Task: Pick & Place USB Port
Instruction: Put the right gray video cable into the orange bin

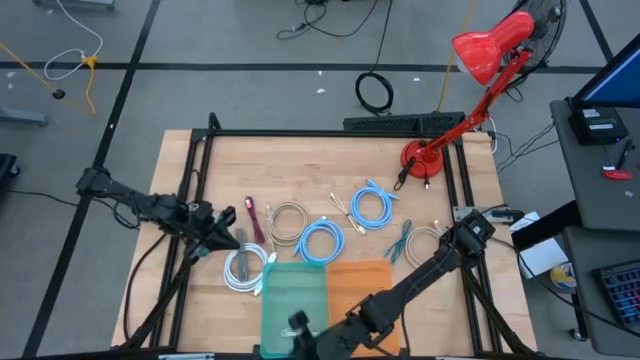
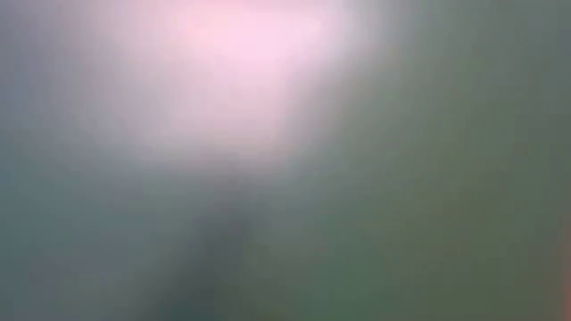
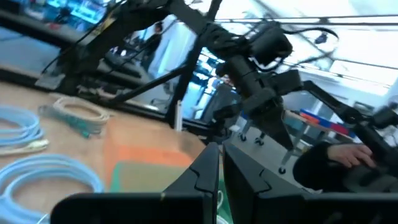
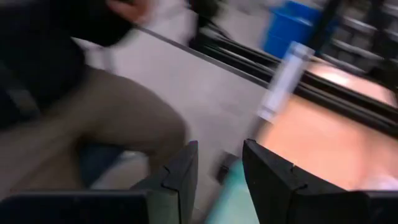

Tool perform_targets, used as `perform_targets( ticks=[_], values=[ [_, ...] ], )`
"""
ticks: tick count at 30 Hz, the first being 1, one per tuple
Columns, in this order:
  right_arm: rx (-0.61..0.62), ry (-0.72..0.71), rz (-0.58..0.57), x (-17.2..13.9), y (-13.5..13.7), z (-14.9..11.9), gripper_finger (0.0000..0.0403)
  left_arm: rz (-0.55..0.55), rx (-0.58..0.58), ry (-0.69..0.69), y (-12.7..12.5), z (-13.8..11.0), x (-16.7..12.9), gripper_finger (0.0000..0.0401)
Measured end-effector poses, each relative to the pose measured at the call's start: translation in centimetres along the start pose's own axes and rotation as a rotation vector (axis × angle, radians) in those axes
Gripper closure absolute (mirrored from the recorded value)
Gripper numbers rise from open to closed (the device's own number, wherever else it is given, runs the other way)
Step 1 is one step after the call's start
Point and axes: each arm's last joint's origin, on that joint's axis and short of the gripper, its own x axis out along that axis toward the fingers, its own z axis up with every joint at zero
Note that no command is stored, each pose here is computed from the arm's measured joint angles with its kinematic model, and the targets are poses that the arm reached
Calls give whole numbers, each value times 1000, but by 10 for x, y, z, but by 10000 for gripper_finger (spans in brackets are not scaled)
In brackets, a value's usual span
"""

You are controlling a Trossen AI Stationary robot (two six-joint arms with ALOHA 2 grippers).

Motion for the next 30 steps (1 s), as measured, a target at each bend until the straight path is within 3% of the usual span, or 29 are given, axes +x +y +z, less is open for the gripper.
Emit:
perform_targets(
  ticks=[9, 15, 19, 23, 30],
  values=[
    [-73, -109, 383, -5, 44, 10, 287, 16, 36, -32, -3, 1, 0, 377],
    [-8, 34, 398, -8, 66, -3, 287, 18, 47, -32, -3, 1, 0, 377],
    [85, 197, 207, -16, 73, -13, 287, 18, 51, -32, -3, 1, 0, 377],
    [180, 334, -96, -35, 70, -18, 287, 26, 54, -35, -3, 1, 0, 377],
    [195, 314, -568, -69, 68, -13, 287, 45, 53, -39, -2, 1, 0, 377]
  ],
)
